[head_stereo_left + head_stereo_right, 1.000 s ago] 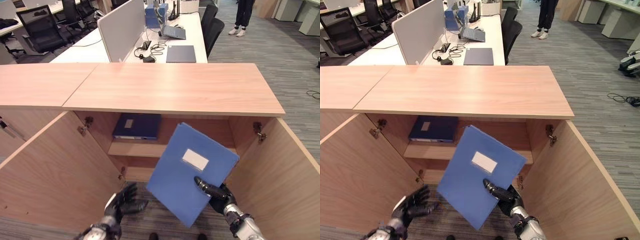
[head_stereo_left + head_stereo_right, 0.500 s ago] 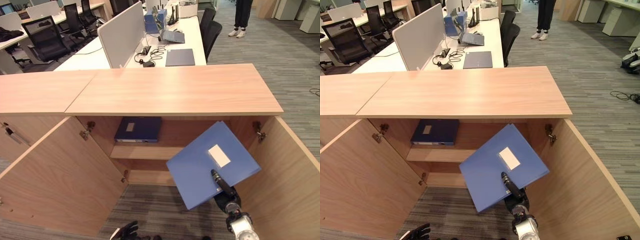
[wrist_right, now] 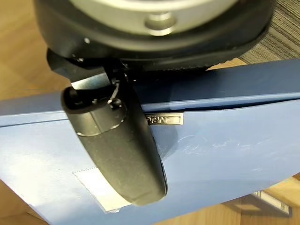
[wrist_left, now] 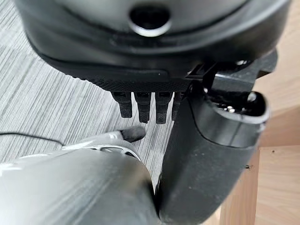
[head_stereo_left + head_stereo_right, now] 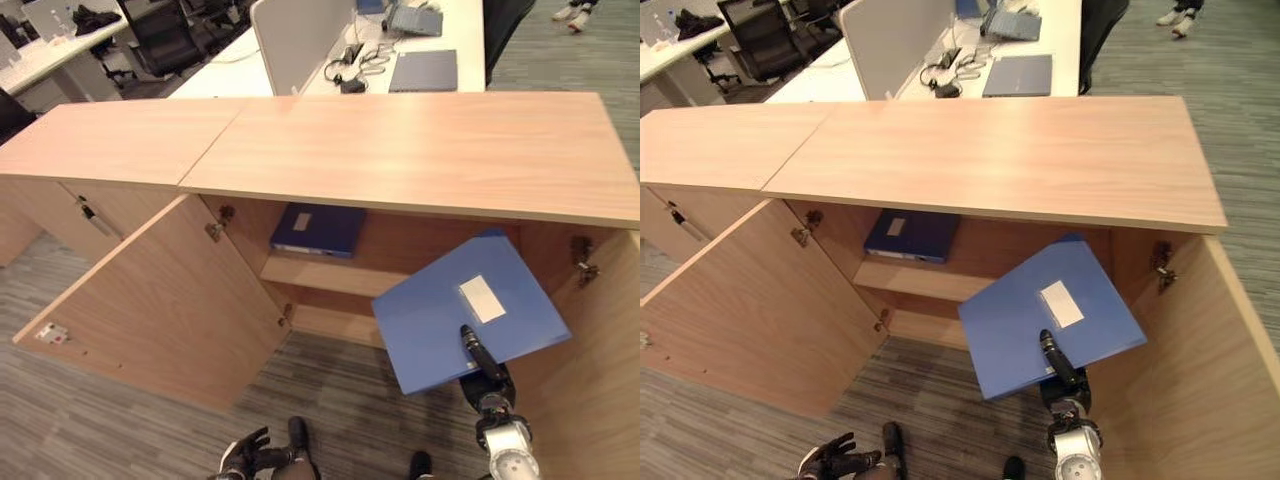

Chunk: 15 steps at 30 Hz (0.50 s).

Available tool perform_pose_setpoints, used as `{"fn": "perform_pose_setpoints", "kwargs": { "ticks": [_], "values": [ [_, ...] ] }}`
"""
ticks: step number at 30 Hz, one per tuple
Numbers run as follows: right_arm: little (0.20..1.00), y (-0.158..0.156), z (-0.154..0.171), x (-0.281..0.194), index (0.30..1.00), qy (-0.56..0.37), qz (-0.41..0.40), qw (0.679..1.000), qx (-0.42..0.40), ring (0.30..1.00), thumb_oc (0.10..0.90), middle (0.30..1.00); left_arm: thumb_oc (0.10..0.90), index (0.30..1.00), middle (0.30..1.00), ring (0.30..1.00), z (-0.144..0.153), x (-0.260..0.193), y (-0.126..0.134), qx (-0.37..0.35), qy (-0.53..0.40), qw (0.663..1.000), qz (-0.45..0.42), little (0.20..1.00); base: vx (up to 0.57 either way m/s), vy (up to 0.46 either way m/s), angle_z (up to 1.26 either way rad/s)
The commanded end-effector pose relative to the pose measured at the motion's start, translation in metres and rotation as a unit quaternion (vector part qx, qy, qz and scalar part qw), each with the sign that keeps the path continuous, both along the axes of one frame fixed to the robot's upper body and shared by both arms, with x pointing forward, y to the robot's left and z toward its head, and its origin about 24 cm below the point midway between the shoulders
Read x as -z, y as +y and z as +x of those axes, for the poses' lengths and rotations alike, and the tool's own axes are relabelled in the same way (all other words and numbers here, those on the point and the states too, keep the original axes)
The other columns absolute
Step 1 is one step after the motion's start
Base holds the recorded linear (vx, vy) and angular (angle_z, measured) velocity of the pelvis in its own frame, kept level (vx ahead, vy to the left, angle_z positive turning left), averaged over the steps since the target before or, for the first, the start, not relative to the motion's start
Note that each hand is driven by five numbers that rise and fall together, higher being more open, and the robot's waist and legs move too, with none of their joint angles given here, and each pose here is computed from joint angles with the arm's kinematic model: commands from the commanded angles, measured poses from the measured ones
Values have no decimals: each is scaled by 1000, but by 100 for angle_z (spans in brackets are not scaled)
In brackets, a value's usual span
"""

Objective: Put the empty folder in the office cabinet

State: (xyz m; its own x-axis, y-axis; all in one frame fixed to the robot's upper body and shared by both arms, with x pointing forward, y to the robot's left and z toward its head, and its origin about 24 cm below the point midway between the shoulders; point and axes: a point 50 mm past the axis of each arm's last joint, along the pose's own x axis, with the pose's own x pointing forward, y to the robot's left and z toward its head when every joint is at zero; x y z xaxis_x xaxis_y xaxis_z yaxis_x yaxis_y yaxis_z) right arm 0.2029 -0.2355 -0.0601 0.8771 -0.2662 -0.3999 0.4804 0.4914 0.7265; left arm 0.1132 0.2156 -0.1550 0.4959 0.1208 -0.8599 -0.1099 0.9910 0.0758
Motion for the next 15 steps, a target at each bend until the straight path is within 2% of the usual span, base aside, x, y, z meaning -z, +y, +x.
{"fn": "perform_pose_setpoints", "kwargs": {
  "ticks": [1,5,6,10,15],
  "values": [
    [300,12,47,-55,300,-154,-5,988,-30,300,400,300,800,900,900,900,-39,3,24,37,57,996,56,900,357,160,-29],
    [300,14,50,-54,300,-147,-14,988,-48,300,400,300,800,900,900,900,-53,7,23,75,87,991,67,900,342,209,-77],
    [300,18,49,-52,300,-141,-14,988,-60,300,400,300,800,900,900,900,-44,4,23,109,75,989,70,900,314,233,-36],
    [300,26,55,-53,300,-144,-20,986,-79,300,400,300,800,900,900,900,-32,-1,28,164,65,980,88,900,260,232,-28],
    [300,36,61,-54,300,-148,-9,985,-93,300,400,300,800,900,900,900,-9,-9,33,159,28,982,98,900,117,211,-27]
  ]
}}
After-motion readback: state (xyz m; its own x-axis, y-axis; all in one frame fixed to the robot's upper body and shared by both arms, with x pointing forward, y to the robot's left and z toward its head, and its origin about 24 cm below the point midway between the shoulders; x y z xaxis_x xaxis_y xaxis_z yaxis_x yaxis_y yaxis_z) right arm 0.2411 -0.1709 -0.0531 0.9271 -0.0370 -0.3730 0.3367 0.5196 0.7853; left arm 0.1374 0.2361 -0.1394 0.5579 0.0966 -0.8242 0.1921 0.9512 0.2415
